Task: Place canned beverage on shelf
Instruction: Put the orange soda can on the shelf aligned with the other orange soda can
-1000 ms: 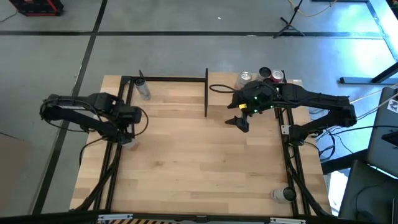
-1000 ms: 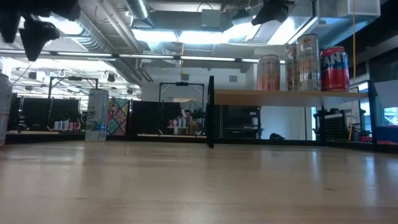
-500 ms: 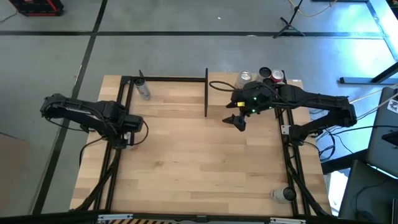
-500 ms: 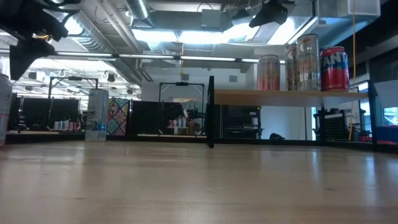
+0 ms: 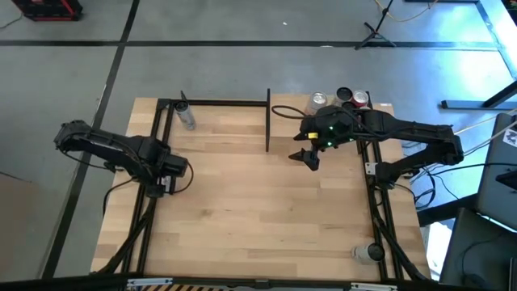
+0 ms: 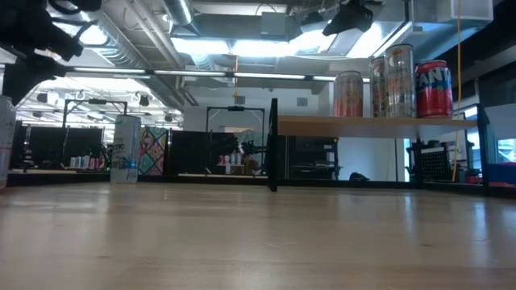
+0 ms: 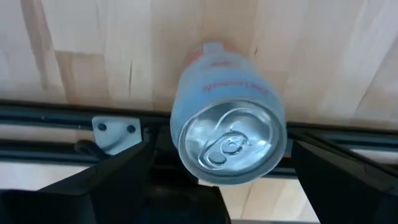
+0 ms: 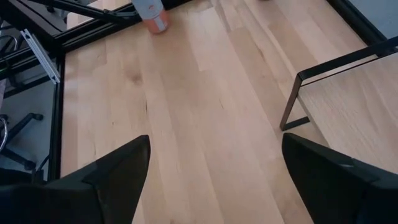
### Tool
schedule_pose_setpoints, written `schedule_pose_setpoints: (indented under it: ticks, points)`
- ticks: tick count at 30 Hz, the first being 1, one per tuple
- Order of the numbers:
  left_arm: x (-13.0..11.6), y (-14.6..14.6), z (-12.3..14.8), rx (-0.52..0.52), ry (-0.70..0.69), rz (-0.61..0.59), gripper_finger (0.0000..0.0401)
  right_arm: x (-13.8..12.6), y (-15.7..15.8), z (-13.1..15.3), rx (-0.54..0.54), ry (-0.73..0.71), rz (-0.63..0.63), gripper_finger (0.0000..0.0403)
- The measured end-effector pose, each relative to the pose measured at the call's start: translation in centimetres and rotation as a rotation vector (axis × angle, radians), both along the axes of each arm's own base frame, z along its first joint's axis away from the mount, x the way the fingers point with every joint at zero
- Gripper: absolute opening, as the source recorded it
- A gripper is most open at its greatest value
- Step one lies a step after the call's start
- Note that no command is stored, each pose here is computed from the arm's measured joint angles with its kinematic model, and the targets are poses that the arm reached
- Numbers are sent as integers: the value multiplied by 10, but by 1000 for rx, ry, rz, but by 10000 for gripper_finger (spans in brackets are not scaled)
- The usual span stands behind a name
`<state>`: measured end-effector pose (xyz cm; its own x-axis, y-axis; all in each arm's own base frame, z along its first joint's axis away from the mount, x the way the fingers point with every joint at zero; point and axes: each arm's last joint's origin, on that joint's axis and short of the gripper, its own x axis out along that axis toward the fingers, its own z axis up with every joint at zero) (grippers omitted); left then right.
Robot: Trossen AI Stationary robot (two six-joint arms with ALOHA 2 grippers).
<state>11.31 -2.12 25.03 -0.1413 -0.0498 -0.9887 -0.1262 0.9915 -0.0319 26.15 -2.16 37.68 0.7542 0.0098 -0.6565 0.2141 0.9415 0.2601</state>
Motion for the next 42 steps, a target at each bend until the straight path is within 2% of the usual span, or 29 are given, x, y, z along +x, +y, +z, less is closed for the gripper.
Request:
schedule_pose_setpoints:
  ticks: [14,18,26,30,36,42]
  points:
    - [10,-2,-21,23,-2,29,369,0,0,0,2,1,3,353]
    - [11,-3,-22,19,-2,33,344,0,0,0,1,2,4,353]
    - [11,-3,-22,8,-7,33,269,0,0,0,-13,3,15,353]
    - [12,-3,-21,4,-8,40,257,-1,0,0,-12,7,15,353]
    - [19,-5,-13,-17,-71,114,256,-1,0,0,-17,7,19,353]
    - [32,-6,-4,-84,-79,255,255,-1,0,-1,-23,9,24,353]
